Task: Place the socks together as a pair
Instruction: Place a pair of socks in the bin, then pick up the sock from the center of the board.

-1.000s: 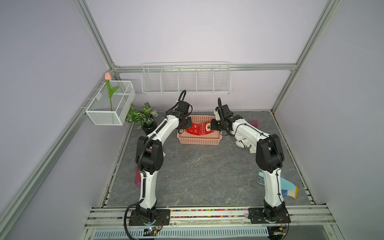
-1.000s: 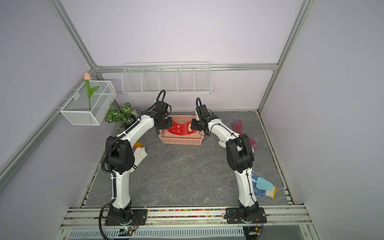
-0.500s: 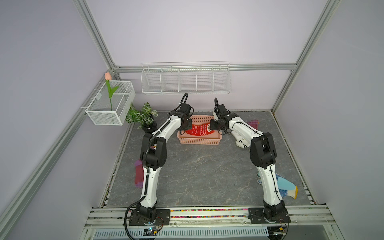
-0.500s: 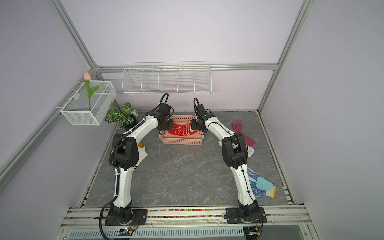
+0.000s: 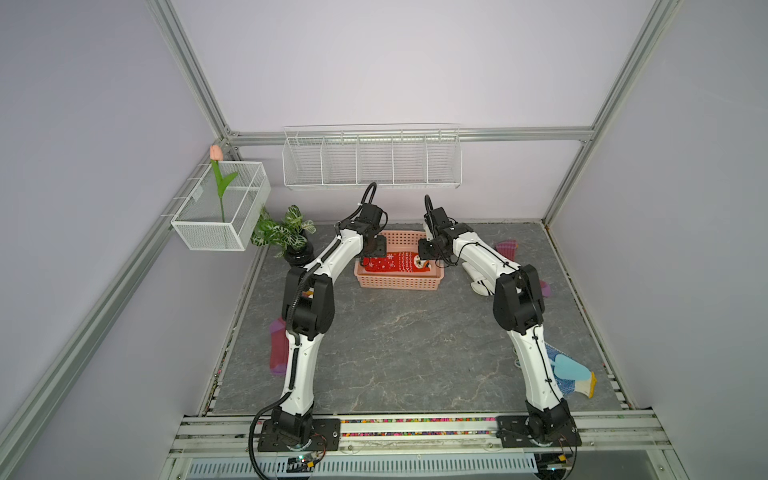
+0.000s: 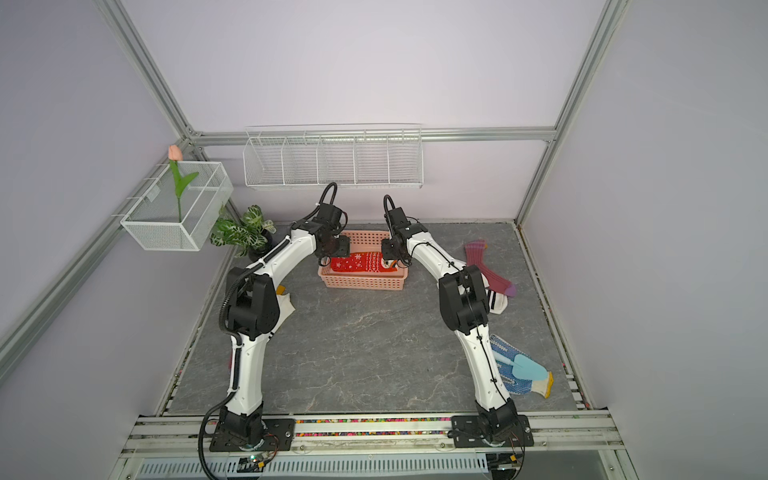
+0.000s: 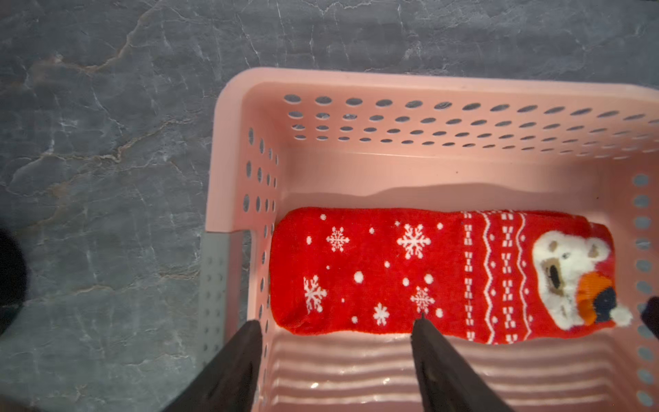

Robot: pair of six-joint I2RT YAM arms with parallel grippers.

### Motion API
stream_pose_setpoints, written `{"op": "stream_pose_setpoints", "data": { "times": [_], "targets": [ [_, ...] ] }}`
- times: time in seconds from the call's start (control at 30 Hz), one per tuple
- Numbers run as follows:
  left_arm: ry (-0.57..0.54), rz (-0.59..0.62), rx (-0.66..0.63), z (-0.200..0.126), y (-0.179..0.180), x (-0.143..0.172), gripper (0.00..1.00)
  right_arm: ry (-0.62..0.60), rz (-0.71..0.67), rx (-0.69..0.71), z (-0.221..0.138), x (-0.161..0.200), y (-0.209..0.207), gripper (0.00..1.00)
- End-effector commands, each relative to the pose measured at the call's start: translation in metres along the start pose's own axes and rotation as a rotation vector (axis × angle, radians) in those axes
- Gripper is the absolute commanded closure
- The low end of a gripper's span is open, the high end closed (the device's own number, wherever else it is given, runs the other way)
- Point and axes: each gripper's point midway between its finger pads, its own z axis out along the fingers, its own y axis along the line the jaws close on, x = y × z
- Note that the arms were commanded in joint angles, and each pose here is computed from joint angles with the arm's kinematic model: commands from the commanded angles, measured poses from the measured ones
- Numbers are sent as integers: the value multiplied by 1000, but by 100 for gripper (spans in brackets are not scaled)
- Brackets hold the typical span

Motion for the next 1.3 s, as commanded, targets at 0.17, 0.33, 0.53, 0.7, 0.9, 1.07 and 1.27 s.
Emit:
{"op": "stream_pose_setpoints", "data": {
  "times": [0.17, 0.33, 0.53, 0.7, 0.9, 1.07, 1.27],
  "targets": [
    [-111, -19, 57, -82, -12, -23, 31, -118, -39, -14, -79, -23, 14, 53],
    [-127, -48, 77, -128, -9, -4, 31, -240, -18, -77, -139, -19, 16, 54],
    [-152, -134, 57, -169, 15, 35, 31, -371, 37, -105, -198, 15, -6, 53],
    [-169, -229, -93, -187, 60, 73, 34, -419, 90, -29, -223, 60, -47, 50],
    [-116, -408, -161, -170, 121, 113, 43, -466, 147, 58, -226, 116, -91, 44],
    [1, -513, -183, -128, 151, 135, 47, -462, 164, 88, -212, 148, -109, 43],
    [140, -527, -246, -78, 160, 149, 53, -439, 155, 84, -201, 164, -114, 42]
  ]
}}
